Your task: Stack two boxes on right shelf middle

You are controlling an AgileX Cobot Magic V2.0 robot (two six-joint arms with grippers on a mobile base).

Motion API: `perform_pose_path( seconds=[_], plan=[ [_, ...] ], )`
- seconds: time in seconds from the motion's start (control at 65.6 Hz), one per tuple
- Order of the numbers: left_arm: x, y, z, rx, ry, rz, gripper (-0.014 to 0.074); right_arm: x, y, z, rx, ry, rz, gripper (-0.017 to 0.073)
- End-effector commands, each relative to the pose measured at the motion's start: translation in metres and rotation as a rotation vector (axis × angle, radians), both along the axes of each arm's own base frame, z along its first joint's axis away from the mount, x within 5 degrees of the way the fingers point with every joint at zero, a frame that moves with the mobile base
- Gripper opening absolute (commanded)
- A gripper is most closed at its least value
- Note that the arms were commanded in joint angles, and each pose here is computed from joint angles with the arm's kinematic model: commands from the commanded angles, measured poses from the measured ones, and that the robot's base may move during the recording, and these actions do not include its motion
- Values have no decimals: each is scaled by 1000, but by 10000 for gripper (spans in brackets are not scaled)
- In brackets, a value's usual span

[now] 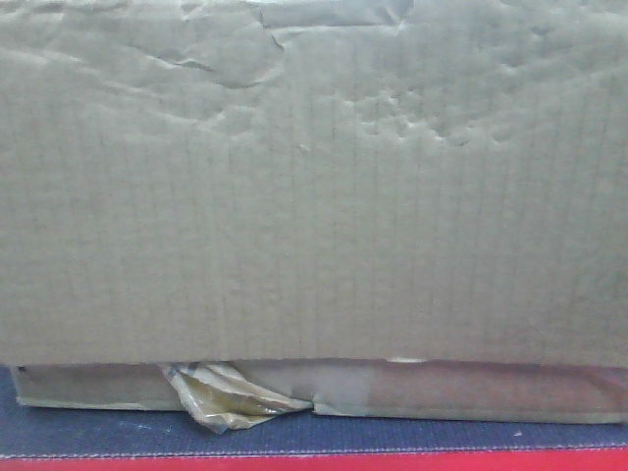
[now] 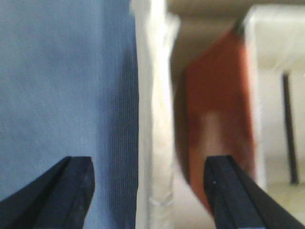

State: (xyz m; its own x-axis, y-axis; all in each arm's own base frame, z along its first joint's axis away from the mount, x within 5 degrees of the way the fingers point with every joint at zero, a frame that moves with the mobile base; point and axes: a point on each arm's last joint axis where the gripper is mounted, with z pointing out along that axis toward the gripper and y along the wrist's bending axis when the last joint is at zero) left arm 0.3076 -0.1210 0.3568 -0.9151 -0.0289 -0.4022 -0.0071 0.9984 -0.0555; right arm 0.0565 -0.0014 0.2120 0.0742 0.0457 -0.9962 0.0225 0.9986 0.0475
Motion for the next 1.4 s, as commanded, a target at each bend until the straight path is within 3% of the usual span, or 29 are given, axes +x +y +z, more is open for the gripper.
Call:
perform_pose_path(
  seconds=[0.0,0.472,0.518,0.579,0.64,0.747,0.93,1.036,1.387],
  plan=[
    [-2,1,-8,1,29,-2,391,-1,0,2,0,-24,-4,-162],
    [-3,2,-17,20,53,-3,391,-1,-1,6,2,-67,-7,-162],
    [-3,2,-17,21,53,-8,391,-1,0,6,54,-68,2,-162],
    [-3,2,-17,26,52,-19,391,-4,0,18,169,-58,19,-162],
    [-3,3,-17,32,50,-19,391,-9,1,38,219,-62,31,-162],
    [-3,3,-17,32,50,-19,391,-14,3,64,224,44,35,-162],
    [-3,3,-17,32,50,-21,391,5,4,86,229,449,18,-162],
    [-3,3,-17,32,50,-21,391,21,5,99,227,613,10,-162],
    [-3,3,-17,30,51,-21,391,69,4,114,228,821,-4,-157]
  ],
)
